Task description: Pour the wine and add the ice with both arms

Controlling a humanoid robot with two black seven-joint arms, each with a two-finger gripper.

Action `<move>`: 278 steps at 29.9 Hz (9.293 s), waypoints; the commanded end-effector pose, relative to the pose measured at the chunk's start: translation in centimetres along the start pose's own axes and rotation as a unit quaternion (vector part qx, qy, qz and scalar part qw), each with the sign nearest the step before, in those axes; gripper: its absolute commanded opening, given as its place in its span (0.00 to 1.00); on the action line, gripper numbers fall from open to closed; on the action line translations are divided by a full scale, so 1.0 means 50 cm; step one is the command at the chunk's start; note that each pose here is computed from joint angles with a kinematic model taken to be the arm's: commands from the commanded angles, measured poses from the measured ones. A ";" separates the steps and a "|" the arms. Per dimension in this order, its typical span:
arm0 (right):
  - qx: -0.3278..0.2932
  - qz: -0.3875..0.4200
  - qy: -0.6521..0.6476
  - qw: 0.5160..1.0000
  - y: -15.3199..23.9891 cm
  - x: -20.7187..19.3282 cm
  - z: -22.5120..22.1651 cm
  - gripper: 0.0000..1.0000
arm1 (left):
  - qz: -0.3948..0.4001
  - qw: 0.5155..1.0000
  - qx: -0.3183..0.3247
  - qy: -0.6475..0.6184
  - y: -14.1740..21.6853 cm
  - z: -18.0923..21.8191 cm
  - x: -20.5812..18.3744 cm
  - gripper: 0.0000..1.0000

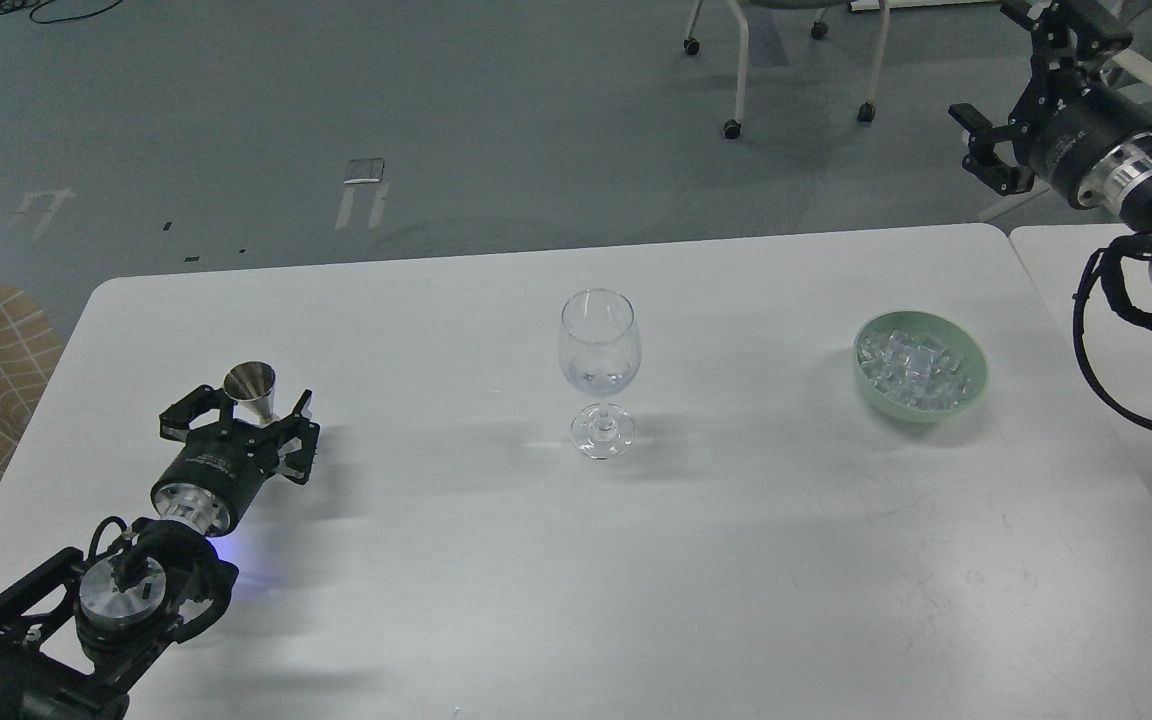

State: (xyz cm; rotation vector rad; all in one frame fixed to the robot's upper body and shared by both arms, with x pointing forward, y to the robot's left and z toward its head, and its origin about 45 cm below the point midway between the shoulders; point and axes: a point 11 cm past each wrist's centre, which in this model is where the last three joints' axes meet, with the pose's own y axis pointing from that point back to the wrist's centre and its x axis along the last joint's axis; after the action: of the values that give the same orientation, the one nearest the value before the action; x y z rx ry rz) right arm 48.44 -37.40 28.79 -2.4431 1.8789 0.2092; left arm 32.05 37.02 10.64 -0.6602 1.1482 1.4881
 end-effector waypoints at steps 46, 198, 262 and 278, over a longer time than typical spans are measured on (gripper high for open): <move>0.001 0.001 0.002 1.000 0.003 0.005 -0.005 1.00 | -0.051 0.981 -0.031 -0.184 0.178 0.248 -0.003 0.97; -0.120 -0.214 0.712 0.658 0.133 -0.188 -0.089 0.00 | -0.184 0.927 -0.007 -0.327 -0.201 0.072 -0.356 0.97; -0.002 -0.417 0.704 0.575 0.076 -0.590 0.076 0.14 | -0.185 0.924 0.014 -0.335 -0.205 0.040 -0.349 0.97; -0.003 -0.417 0.701 0.579 0.068 -0.597 0.078 0.25 | -0.185 0.924 0.013 -0.336 -0.204 0.042 -0.348 0.97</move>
State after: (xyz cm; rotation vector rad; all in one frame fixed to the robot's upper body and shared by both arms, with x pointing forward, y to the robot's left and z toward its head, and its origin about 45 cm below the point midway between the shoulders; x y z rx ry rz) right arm 37.31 -9.22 29.11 -3.2332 0.1670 -2.2324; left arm 46.56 31.09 23.54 -0.2774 0.4779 1.2198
